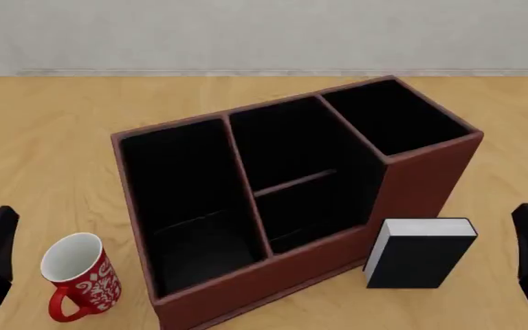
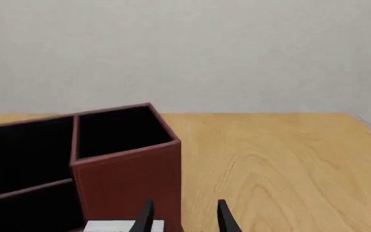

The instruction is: Pick up the book and place it in the right compartment of the caddy.

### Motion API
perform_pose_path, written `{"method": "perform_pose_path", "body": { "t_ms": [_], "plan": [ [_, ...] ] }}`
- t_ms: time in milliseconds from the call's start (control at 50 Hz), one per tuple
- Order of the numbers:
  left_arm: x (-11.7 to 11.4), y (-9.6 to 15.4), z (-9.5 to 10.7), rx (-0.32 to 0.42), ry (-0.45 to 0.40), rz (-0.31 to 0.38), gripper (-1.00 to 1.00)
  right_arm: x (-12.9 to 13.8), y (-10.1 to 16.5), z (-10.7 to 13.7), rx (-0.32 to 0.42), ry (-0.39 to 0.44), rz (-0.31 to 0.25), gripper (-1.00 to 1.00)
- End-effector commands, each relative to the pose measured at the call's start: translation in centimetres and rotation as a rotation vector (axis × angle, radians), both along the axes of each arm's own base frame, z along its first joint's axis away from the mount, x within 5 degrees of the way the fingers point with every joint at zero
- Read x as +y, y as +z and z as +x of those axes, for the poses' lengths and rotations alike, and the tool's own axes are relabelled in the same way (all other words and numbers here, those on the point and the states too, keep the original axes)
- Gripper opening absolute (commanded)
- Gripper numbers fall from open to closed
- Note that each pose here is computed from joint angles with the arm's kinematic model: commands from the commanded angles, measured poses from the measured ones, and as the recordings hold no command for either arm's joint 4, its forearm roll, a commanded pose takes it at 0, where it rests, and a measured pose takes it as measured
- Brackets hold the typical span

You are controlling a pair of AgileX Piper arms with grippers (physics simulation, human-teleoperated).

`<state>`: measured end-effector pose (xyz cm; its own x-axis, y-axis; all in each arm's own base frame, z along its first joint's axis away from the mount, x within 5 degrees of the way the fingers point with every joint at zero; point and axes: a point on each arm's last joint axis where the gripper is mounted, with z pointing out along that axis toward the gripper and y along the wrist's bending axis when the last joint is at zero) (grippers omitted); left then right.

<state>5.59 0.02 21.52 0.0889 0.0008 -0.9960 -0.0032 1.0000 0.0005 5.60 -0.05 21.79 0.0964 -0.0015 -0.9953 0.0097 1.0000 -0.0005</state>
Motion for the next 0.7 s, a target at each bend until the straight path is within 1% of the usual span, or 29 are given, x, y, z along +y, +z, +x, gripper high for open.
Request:
{"method": "perform_pose_path", "body": {
  "t_ms": [20, 80, 100, 120, 140, 180, 240, 280, 340, 380, 420, 460, 520, 540, 580, 640, 660, 700],
  "plan": [
    [0.1, -0.2, 0.0, 0.005, 0.009, -0.008, 1.0, 0.1, 0.6, -0.1, 0.027, 0.018, -0.04, 1.0],
    [0.1, -0.3, 0.0, 0.02, 0.012, -0.015, 1.0, 0.2, 0.8, -0.1, 0.052, 0.032, -0.066, 1.0],
    [0.1, -0.3, 0.0, 0.02, 0.012, -0.015, 1.0, 0.2, 0.8, -0.1, 0.052, 0.032, -0.066, 1.0],
    [0.1, -0.4, 0.0, 0.022, 0.013, -0.022, 1.0, 0.2, 0.9, 0.0, 0.058, 0.024, -0.082, 1.0],
    [0.1, -0.4, 0.0, 0.022, 0.012, -0.022, 1.0, 0.2, 1.1, 0.0, 0.063, 0.025, -0.079, 1.0],
    [0.1, -0.4, 0.0, 0.024, 0.011, -0.023, 1.0, 0.2, 1.4, 0.1, 0.078, 0.022, -0.109, 1.0],
    [0.1, -0.4, 0.0, 0.022, 0.012, -0.024, 1.0, 0.3, 2.0, 0.2, 0.1, 0.046, -0.141, 1.0],
    [0.1, -0.4, 0.0, 0.023, 0.014, -0.023, 1.0, 0.4, 2.4, 0.5, 0.129, 0.056, -0.179, 1.0],
    [0.1, -0.4, 0.0, 0.025, 0.016, -0.023, 1.0, 0.3, 3.1, 0.4, 0.143, 0.052, -0.194, 1.0],
    [0.1, -0.4, 0.0, 0.025, 0.02, -0.021, 1.0, 0.4, 3.5, 0.6, 0.168, 0.062, -0.231, 1.0],
    [0.1, -0.4, 0.0, 0.028, 0.024, -0.019, 1.0, 0.4, 4.0, 0.6, 0.177, 0.071, -0.25, 1.0],
    [0.2, -0.4, 0.0, 0.029, 0.027, -0.016, 1.0, 0.5, 4.2, 1.0, 0.217, 0.087, -0.287, 1.0],
    [0.2, -0.4, 0.0, 0.03, 0.03, -0.018, 1.0, 0.7, 4.9, 1.3, 0.256, 0.109, -0.33, 1.0],
    [0.2, -0.4, 0.0, 0.03, 0.03, -0.018, 1.0, 0.7, 4.9, 1.3, 0.256, 0.109, -0.33, 1.0],
    [0.2, -0.4, 0.0, 0.029, 0.03, -0.015, 1.0, 0.8, 5.3, 1.5, 0.286, 0.129, -0.355, 1.0],
    [0.2, -0.5, 0.0, 0.032, 0.04, -0.012, 1.0, 0.9, 5.5, 1.8, 0.342, 0.152, -0.401, 1.0],
    [0.2, -0.5, 0.0, 0.033, 0.043, -0.01, 1.0, 0.9, 5.5, 1.9, 0.358, 0.158, -0.428, 1.0],
    [0.2, -0.5, 0.0, 0.033, 0.041, -0.012, 1.0, 1.0, 5.7, 2.0, 0.391, 0.172, -0.455, 1.0]
  ]
}}
